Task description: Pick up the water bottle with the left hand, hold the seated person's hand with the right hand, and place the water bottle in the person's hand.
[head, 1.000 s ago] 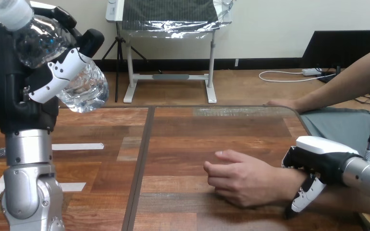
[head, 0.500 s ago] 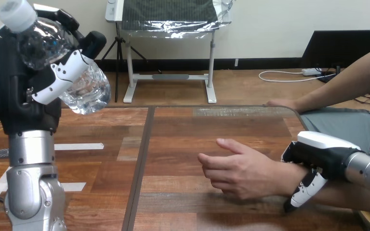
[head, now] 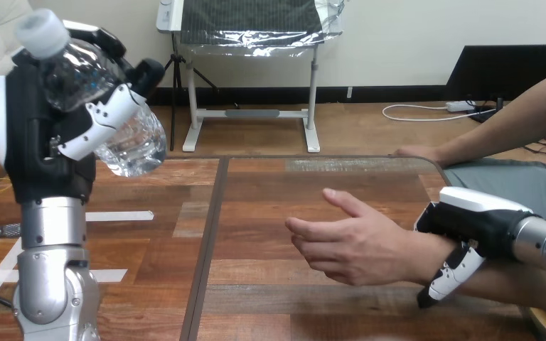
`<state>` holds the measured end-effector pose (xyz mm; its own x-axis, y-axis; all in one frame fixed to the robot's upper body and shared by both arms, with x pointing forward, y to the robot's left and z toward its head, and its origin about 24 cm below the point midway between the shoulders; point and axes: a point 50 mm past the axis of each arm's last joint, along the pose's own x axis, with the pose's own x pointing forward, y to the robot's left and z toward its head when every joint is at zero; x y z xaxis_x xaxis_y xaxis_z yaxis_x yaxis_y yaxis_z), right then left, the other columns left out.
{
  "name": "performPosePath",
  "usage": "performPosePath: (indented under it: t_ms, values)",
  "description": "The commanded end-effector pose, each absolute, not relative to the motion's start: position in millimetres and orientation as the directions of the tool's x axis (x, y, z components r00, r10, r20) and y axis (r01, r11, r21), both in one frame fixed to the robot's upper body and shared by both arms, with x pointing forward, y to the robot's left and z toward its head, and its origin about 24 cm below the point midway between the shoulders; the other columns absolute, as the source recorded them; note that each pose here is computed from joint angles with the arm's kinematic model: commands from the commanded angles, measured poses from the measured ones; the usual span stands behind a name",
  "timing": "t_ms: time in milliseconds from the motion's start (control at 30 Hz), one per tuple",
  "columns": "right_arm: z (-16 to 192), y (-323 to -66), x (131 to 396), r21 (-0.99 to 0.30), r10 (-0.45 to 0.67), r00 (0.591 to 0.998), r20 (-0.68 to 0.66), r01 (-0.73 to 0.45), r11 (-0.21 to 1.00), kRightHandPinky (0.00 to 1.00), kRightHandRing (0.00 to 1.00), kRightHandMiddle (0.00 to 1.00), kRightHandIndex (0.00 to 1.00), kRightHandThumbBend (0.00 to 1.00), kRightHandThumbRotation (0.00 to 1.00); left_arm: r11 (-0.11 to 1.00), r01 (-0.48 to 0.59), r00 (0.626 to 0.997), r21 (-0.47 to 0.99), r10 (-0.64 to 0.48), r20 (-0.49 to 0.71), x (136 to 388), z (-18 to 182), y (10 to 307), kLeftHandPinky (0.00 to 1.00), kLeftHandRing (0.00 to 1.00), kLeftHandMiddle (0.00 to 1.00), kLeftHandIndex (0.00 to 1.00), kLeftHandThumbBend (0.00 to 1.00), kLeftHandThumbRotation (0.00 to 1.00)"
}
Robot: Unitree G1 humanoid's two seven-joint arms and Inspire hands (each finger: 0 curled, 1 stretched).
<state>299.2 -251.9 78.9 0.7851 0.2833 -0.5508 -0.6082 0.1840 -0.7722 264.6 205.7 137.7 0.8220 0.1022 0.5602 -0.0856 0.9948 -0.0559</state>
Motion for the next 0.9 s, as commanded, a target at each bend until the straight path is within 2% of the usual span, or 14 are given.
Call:
performPosePath:
  t_ms: [0,867]
  values:
    - [100,-257,309,-0.807,0.271,0.821,-0.503,-0.558,0.192,0.19,0.24,0.32,0.33,0.8,0.12,0.998,-0.05,0.771,-0.024,0.054,0.635,272,157,196,0.22,0.27,0.33,0.39,0.59,0.0]
    - [118,-252,318,-0.829,0.271,0.843,-0.464,-0.521,0.201,0.21,0.26,0.33,0.35,0.82,0.13,0.999,-0.026,0.812,0.029,0.004,0.584,288,141,192,0.22,0.28,0.33,0.4,0.6,0.0]
